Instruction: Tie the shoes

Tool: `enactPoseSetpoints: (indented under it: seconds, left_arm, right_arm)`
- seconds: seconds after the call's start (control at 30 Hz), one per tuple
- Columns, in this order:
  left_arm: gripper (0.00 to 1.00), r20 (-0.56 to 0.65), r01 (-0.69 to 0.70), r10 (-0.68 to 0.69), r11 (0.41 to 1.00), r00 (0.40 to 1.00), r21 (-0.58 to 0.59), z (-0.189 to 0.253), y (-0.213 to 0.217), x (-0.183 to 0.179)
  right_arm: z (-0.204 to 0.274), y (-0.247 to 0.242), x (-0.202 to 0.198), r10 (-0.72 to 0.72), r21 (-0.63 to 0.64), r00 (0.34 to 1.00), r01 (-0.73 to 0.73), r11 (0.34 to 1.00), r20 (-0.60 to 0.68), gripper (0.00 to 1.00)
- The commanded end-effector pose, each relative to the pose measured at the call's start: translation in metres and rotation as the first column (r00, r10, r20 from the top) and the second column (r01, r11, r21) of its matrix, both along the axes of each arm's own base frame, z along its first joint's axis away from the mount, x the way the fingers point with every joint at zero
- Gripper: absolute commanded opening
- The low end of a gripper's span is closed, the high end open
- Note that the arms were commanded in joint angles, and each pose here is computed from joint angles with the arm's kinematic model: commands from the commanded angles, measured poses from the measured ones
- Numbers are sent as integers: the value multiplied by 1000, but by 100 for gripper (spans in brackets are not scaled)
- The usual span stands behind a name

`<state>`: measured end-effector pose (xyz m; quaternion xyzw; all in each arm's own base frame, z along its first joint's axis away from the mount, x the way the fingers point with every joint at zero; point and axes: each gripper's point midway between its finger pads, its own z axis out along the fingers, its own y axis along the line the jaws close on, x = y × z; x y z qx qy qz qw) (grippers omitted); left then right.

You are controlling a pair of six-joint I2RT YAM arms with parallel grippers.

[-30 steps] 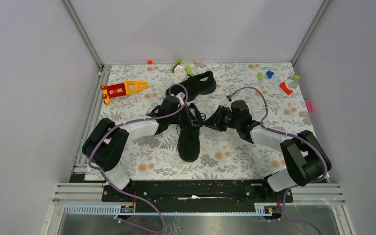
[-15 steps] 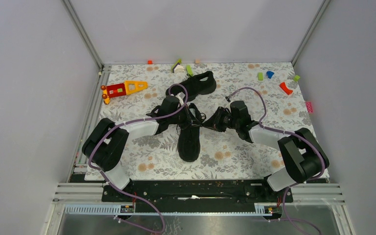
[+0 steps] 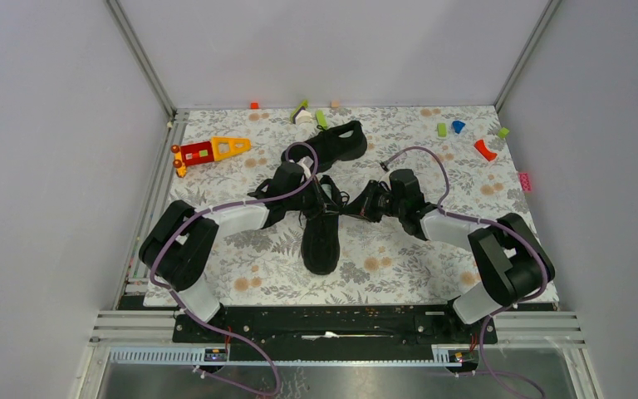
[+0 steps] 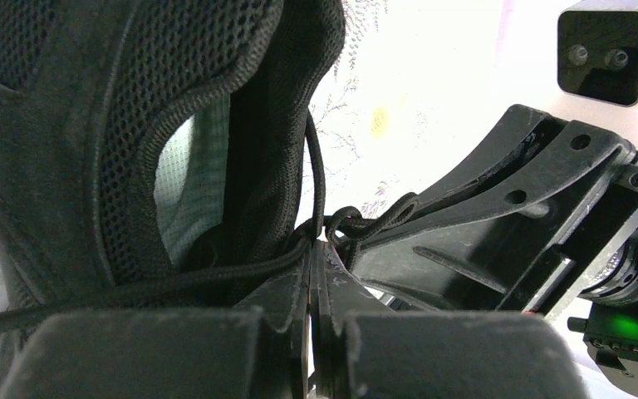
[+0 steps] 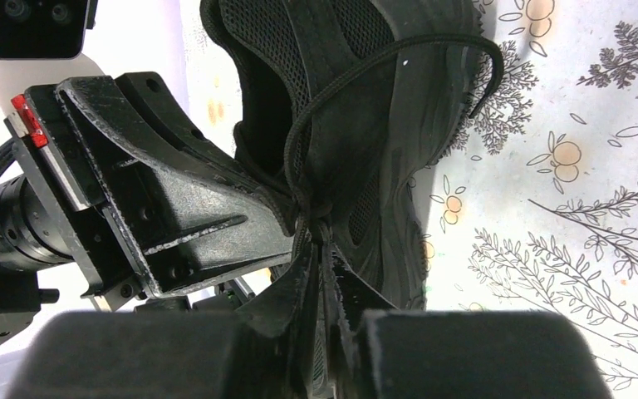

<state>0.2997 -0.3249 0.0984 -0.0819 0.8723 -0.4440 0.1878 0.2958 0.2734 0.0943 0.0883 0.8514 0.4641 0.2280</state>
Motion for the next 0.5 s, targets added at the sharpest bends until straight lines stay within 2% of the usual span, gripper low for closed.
enactPoseSetpoints:
  seconds: [0.0,0.07,0.27,0.47]
  left_arm:
    - [0,11,1,-1,1000,1000,-8,4,-1,5]
    - [0,10,-3,3,1000,1000,2,4,1,5]
    - [0,56,-14,11,998,998,58,13,12,6]
    - [9,66,-10,3,994,998,107,19,20,4]
  right_arm:
    - [20,10,10,28,44,998,-31,999,58,5]
    - [21,9,10,27,42,998,-30,999,64,0]
    - [23,5,11,11,25,997,-13,1000,79,0]
    - [22,4,12,6,16,997,-7,1000,82,0]
